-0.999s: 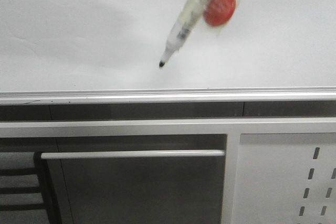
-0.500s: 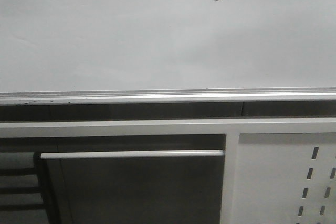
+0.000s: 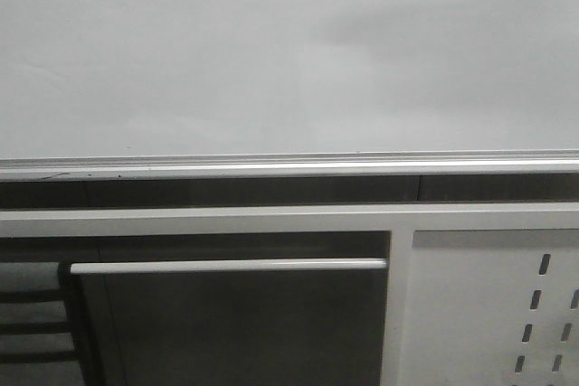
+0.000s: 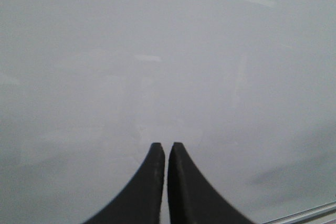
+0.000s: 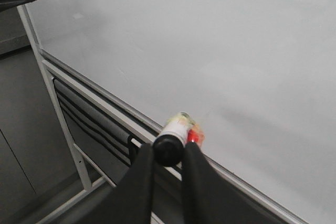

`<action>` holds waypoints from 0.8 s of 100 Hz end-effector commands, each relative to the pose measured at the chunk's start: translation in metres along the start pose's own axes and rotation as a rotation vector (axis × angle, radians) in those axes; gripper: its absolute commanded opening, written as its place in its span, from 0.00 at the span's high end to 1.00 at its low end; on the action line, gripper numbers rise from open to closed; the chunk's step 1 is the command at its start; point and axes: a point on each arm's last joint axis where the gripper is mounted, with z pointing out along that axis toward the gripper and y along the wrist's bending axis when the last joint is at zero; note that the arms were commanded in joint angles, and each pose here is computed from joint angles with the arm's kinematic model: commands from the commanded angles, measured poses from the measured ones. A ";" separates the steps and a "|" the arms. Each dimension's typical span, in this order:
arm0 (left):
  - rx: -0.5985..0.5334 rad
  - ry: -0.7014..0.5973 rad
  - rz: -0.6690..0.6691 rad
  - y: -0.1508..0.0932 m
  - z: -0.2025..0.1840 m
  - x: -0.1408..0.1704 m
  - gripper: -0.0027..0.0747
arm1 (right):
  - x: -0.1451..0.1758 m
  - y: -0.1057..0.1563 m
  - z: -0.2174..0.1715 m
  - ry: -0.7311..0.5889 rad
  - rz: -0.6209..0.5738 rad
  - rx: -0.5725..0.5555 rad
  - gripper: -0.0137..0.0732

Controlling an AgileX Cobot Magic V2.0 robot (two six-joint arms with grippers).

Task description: Write number 1 on whiteboard

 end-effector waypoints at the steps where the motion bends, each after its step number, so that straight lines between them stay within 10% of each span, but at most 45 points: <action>1: -0.024 -0.037 -0.020 0.001 -0.001 -0.010 0.99 | -0.013 -0.007 0.005 -0.077 0.004 0.044 0.90; 80: -0.042 -0.044 -0.006 0.003 -0.001 -0.010 0.99 | -0.024 -0.041 0.059 0.005 -0.022 0.125 0.90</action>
